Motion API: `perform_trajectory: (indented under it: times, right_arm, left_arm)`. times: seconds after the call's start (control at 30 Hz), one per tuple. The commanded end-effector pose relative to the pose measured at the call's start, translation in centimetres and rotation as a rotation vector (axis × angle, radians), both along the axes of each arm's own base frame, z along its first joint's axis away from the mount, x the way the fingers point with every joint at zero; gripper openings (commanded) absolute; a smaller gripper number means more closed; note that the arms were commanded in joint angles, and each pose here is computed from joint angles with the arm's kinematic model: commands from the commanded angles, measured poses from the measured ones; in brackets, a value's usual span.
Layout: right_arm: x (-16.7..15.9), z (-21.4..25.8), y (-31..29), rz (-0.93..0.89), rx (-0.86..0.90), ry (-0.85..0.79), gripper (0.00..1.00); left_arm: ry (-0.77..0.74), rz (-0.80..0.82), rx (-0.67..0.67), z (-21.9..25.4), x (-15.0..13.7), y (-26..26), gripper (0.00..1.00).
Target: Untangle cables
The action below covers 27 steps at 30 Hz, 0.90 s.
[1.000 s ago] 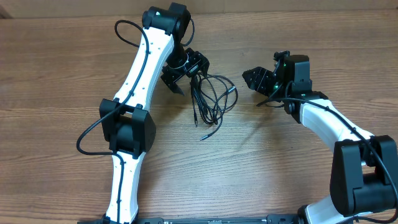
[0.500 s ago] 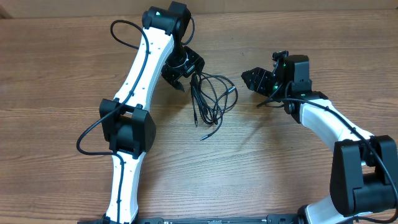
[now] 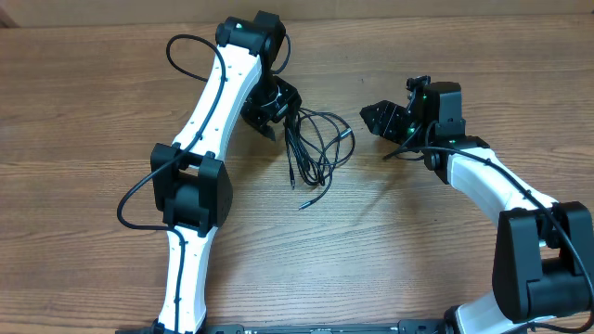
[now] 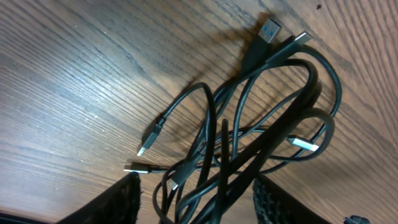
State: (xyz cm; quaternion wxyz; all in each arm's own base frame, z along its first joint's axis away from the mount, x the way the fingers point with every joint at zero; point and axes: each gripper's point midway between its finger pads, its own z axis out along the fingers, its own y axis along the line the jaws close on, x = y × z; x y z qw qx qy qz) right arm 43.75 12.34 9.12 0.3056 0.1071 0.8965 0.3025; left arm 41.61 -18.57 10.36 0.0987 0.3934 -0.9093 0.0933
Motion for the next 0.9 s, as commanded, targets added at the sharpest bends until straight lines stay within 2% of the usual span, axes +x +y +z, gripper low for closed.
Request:
perform_trajectory:
  times: [0.0,0.23,0.47,0.53,0.87]
  right_arm:
    - [0.22,0.29,-0.01,0.005,-0.003,-0.011,0.66]
    - [0.22,0.29,-0.01,0.005,-0.003,-0.011,0.66]
    - [0.21,0.29,0.00,0.005,-0.002,-0.010,0.66]
    - [0.21,0.29,0.00,0.005,-0.002,-0.010,0.66]
    - [0.21,0.29,0.00,0.006,-0.003,-0.011,0.67]
  left_arm:
    - [-0.006,0.020,-0.013,0.53,0.05,-0.04,0.51]
    - [-0.009,0.014,-0.011,0.51,-0.01,-0.26,0.23]
    - [-0.038,-0.005,0.009,0.38,0.23,-0.80,0.15]
    - [-0.037,-0.006,0.009,0.38,0.22,-0.81,0.04]
    - [-0.035,-0.039,-0.004,0.47,-0.01,-0.94,0.04]
